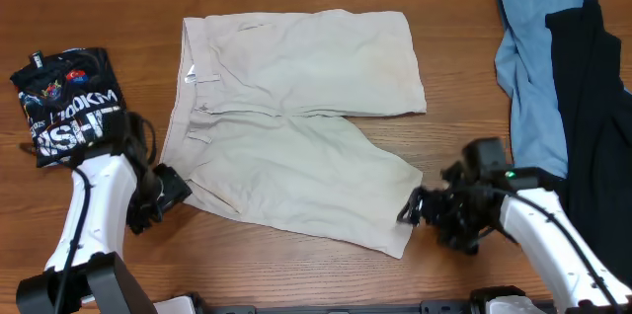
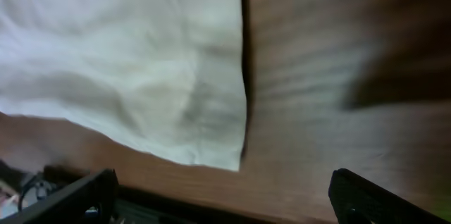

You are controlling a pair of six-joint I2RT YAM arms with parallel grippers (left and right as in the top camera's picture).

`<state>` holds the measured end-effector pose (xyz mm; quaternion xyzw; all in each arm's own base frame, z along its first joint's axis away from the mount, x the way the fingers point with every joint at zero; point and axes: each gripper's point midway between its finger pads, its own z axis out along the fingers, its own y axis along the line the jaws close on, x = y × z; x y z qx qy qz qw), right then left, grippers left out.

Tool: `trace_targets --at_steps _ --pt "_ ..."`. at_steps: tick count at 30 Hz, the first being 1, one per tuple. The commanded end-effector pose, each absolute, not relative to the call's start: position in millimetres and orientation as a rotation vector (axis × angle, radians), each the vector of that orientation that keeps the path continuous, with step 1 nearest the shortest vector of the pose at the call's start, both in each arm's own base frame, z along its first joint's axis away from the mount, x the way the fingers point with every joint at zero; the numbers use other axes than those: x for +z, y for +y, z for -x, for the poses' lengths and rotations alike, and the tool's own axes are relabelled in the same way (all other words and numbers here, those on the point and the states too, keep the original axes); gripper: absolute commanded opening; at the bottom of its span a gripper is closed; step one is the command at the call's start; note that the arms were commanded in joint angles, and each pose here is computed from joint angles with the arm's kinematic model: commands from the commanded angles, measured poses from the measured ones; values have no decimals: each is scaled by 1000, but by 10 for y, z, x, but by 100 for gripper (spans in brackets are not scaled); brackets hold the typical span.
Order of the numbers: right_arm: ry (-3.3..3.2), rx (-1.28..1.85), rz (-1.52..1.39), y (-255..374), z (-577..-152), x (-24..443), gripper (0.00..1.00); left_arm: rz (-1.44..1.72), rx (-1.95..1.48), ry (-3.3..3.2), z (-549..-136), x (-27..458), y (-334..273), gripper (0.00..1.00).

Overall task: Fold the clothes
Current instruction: 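Move both grippers down toward the shorts' bottom hems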

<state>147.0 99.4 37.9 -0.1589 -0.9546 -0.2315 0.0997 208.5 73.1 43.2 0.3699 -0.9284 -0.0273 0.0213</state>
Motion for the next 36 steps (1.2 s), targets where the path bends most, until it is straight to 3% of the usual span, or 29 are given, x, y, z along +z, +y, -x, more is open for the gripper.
trace_targets --at_steps 1,6,22,25,31,33,36 --pt "-2717 -772 495 1156 -1268 337 100 -1078 78 -2932 -2128 352 627 72" --pt "-2670 -858 478 1267 -1158 243 100 -977 210 -3080 -2378 257 565 74" --pt "-2664 -908 469 1309 -1160 219 100 -1026 166 -3187 -2602 -43 699 73" --pt "-2664 -908 469 1309 -1160 219 100 -1043 169 -3196 -2640 -29 710 62" --pt "-2657 -904 489 1309 -1161 220 99 -1031 214 -3151 -2555 -42 631 19" --pt "-2652 -901 494 1309 -1153 221 98 -1026 215 -3129 -2505 -51 611 9" --pt "-2638 -895 497 1308 -1121 227 97 -1017 212 -3084 -2400 -66 577 5"
